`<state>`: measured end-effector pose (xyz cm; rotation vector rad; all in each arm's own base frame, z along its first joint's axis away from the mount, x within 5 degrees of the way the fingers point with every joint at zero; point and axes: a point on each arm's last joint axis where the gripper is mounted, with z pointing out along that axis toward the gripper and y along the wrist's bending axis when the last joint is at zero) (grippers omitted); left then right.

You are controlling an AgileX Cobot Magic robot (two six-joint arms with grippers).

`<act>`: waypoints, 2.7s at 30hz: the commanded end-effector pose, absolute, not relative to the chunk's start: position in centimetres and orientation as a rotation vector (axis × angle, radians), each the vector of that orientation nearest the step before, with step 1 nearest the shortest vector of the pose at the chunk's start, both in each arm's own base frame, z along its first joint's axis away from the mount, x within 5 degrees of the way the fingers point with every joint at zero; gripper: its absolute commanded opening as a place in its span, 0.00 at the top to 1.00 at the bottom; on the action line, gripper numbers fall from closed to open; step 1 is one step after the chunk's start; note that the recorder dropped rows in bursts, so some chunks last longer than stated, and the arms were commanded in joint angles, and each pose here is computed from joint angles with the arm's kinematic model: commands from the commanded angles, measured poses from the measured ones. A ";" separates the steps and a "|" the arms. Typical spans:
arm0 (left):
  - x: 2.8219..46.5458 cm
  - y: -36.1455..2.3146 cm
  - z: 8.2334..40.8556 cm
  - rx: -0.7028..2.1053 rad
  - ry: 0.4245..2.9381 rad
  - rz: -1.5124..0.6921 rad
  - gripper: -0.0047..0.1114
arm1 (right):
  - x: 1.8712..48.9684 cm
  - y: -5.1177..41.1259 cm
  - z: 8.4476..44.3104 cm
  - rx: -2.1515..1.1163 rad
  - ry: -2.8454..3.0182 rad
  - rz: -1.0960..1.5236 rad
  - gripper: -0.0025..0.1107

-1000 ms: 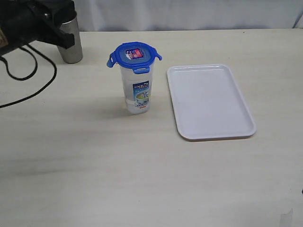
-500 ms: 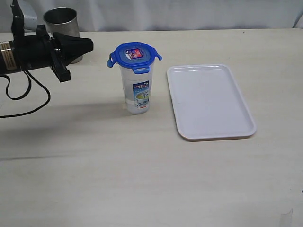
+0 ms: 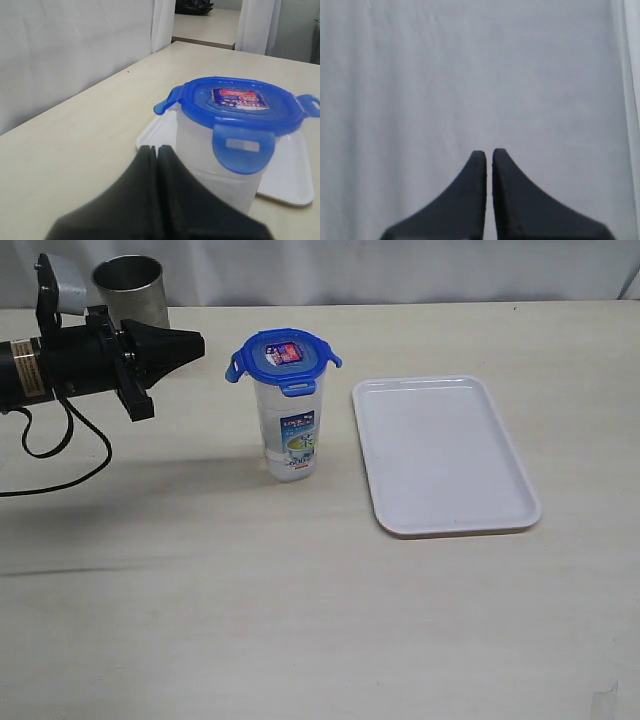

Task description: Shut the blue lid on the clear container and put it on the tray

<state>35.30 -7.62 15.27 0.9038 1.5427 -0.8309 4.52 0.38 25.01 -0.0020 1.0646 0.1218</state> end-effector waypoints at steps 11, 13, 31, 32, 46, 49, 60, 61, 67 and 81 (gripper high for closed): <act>35.4 -7.7 15.3 0.907 1.533 -0.842 0.96 | 2.8 0.8 27.3 -0.021 0.748 0.243 0.94; 35.3 -7.8 15.1 0.911 1.535 -0.846 0.96 | 3.4 1.3 27.1 -0.081 0.803 0.233 0.94; 35.3 -9.9 14.4 0.968 1.594 -0.792 0.96 | 16.8 5.3 27.8 -0.435 1.405 0.436 0.94; 35.3 -9.9 14.4 0.966 1.593 -0.793 0.96 | 17.8 5.3 27.4 -0.426 1.440 0.449 0.94; 35.3 -10.0 14.6 0.944 1.576 -0.805 0.96 | 29.4 8.5 20.8 -0.907 1.751 0.728 0.94; 35.3 -10.1 14.8 0.944 1.560 -0.817 0.96 | 29.5 8.9 19.3 -0.955 1.736 0.799 0.94; 34.9 -10.3 15.2 0.962 1.496 -0.875 0.96 | 30.4 9.2 18.4 -0.813 1.684 0.904 0.94; 34.9 -10.3 15.2 0.962 1.496 -0.875 0.96 | 30.5 9.1 18.2 -0.799 1.688 0.906 0.94; 34.8 -10.4 15.2 0.971 1.496 -0.877 0.96 | 31.1 8.9 18.2 -0.731 1.670 0.877 0.94; 34.8 -10.4 15.1 0.979 1.497 -0.875 0.96 | 33.3 8.8 19.3 -0.757 1.736 0.796 0.94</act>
